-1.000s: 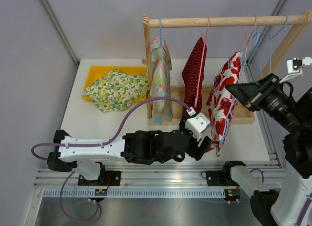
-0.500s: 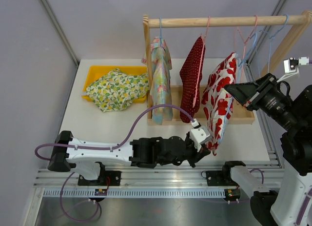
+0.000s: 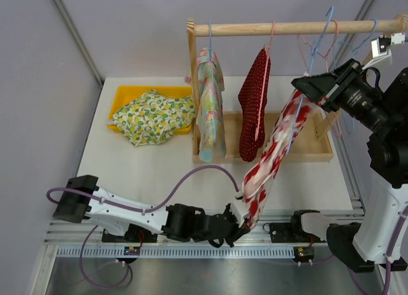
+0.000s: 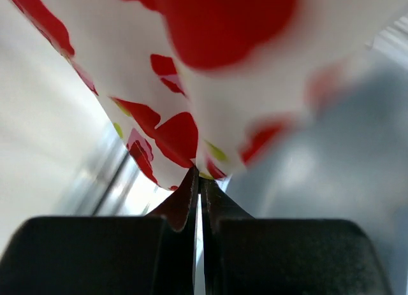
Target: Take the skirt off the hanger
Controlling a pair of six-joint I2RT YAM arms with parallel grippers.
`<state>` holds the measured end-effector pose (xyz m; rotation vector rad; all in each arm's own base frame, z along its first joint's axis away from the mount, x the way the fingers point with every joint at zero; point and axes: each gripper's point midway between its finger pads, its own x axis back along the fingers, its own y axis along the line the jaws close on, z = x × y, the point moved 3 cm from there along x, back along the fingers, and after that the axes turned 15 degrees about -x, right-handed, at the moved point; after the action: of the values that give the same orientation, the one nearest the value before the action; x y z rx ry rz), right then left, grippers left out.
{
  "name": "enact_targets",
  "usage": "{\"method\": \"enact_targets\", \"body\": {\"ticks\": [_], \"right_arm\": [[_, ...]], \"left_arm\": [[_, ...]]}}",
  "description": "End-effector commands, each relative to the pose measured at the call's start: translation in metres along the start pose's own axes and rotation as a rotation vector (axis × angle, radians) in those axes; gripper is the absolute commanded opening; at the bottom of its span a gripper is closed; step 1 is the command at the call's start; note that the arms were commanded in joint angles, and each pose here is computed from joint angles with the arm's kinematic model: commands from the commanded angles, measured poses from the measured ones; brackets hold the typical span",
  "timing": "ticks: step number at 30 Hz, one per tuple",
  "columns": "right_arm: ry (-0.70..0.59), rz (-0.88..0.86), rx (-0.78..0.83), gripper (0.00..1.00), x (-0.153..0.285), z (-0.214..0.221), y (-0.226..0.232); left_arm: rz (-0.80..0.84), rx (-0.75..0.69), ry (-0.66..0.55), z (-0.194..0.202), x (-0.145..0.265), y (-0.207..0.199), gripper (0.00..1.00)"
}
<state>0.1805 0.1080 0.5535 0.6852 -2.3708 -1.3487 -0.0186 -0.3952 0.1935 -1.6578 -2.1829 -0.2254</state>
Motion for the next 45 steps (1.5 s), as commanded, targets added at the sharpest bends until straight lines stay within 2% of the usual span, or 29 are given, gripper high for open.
{"method": "enact_targets", "body": {"ticks": [1, 9, 11, 12, 14, 19, 28, 35, 36, 37, 38, 40, 42, 43, 44, 45], "right_arm": [[-0.076, -0.098, 0.114, 0.0, -0.008, -0.022, 0.022], [-0.053, -0.064, 0.093, 0.0, -0.044, -0.03, -0.006], [-0.031, -0.041, 0.076, 0.0, -0.06, -0.033, -0.02], [-0.027, -0.038, 0.077, 0.0, -0.065, -0.034, -0.023], [-0.017, -0.011, 0.069, 0.0, -0.079, -0.038, -0.035], [0.003, 0.08, 0.049, 0.0, -0.1, -0.037, -0.073], [-0.006, 0.143, 0.027, 0.0, -0.077, -0.009, -0.103], [-0.024, 0.186, 0.041, 0.02, -0.065, -0.004, -0.109], [-0.026, 0.197, 0.044, 0.06, -0.063, -0.004, -0.11], [-0.039, 0.204, 0.049, 0.15, -0.06, -0.005, -0.109], [-0.045, 0.209, 0.055, 0.48, -0.058, -0.005, -0.109], [-0.062, 0.231, 0.072, 0.75, -0.051, -0.005, -0.11], [-0.072, 0.253, 0.08, 0.87, -0.044, -0.004, -0.112], [-0.089, 0.261, 0.099, 0.89, -0.04, -0.005, -0.111], [-0.091, 0.269, 0.102, 0.89, -0.036, -0.004, -0.111], [-0.097, 0.271, 0.12, 0.9, -0.032, -0.004, -0.11]], "left_arm": [[-0.058, 0.037, 0.108, 0.045, 0.014, -0.004, 0.0], [-0.142, 0.025, 0.162, 0.054, 0.044, -0.001, 0.0], [-0.182, 0.011, 0.148, 0.038, 0.051, 0.002, 0.0], [-0.22, -0.015, 0.179, 0.038, 0.06, 0.011, 0.0], [-0.273, -0.026, 0.147, 0.015, 0.071, 0.018, 0.0], [-0.441, -0.091, 0.147, -0.008, 0.112, 0.058, 0.0], [-0.645, -0.093, 0.153, -0.032, 0.178, 0.127, 0.0], [-0.849, -0.043, 0.057, -0.074, 0.243, 0.182, 0.0], [-0.836, -0.055, 0.026, -0.085, 0.248, 0.185, 0.0], [-0.835, -0.055, 0.005, -0.095, 0.25, 0.188, 0.0], [-0.871, -0.045, -0.002, -0.101, 0.255, 0.199, 0.0], [-0.867, -0.082, -0.029, -0.122, 0.253, 0.205, 0.0], [-0.922, -0.112, -0.035, -0.139, 0.26, 0.222, 0.0], [-0.941, -0.13, -0.026, -0.146, 0.258, 0.228, 0.0], [-1.005, -0.134, -0.066, -0.165, 0.274, 0.242, 0.0], [-1.001, -0.14, -0.086, -0.175, 0.277, 0.247, 0.0]]}}
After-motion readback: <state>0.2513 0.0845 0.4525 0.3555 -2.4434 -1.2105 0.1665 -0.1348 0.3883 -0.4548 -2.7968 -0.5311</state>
